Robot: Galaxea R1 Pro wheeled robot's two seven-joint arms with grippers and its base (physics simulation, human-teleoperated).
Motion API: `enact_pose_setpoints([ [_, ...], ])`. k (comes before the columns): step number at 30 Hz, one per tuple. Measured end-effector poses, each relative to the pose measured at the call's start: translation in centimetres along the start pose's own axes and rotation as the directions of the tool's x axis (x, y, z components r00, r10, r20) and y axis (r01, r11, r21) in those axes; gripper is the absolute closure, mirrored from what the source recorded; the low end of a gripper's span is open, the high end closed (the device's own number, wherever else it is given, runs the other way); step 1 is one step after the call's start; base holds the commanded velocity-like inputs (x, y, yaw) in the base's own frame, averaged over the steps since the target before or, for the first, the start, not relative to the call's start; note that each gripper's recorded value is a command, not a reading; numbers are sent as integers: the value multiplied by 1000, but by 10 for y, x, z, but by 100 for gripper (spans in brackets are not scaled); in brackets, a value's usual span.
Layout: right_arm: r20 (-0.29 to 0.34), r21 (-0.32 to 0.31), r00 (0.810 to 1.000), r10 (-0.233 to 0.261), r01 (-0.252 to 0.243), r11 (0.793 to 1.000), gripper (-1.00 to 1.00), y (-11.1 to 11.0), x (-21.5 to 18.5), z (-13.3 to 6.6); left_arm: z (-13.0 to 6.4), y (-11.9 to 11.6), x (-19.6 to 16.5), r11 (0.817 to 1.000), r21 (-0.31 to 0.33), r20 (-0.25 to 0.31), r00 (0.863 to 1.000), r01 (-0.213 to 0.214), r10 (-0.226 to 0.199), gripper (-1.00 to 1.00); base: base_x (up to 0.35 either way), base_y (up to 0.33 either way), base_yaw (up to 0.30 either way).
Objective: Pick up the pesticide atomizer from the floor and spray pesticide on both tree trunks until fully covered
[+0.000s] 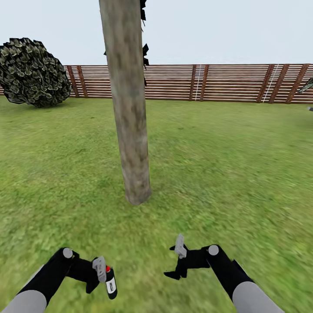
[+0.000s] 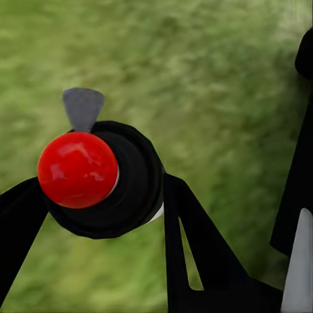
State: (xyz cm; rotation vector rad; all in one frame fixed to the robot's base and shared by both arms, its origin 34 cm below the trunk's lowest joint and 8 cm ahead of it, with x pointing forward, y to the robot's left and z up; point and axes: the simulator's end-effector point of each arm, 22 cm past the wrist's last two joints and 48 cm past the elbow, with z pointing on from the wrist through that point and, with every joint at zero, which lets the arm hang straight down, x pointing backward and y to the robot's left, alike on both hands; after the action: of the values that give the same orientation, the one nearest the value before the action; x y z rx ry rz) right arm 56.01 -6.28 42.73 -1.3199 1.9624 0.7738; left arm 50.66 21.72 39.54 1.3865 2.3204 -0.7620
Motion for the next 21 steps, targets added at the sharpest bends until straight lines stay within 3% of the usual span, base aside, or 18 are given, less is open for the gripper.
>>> enact_pose_setpoints([
  [3, -42, -55, 997, -69, 67, 996, -100, 19, -1, 14, 5, -5, 0, 1000, 14, -14, 1000, -19, 20, 100, 0, 0, 0],
  [5, -51, -69, 995, -87, 84, 994, -100, 24, -1, 17, 6, -6, -1, 1000, 16, -15, 1000, -23, 23, 100, 0, 0, 0],
  [6, -54, -72, 994, -92, 88, 994, 100, 25, -1, 18, 7, -7, -1, 1000, 17, -15, 1000, -24, 24, 100, 0, 0, 0],
  [13, -60, -79, 993, -102, 98, 992, 100, 27, -1, 19, 21, -18, -19, 998, 41, 8, 999, -41, 41, 100, 0, 0, 0],
  [21, -44, -95, 993, -111, 107, 990, 100, 35, -12, 28, 45, -44, -39, 987, 107, -12, 992, -121, 123, 100, 0, 0, 0],
])
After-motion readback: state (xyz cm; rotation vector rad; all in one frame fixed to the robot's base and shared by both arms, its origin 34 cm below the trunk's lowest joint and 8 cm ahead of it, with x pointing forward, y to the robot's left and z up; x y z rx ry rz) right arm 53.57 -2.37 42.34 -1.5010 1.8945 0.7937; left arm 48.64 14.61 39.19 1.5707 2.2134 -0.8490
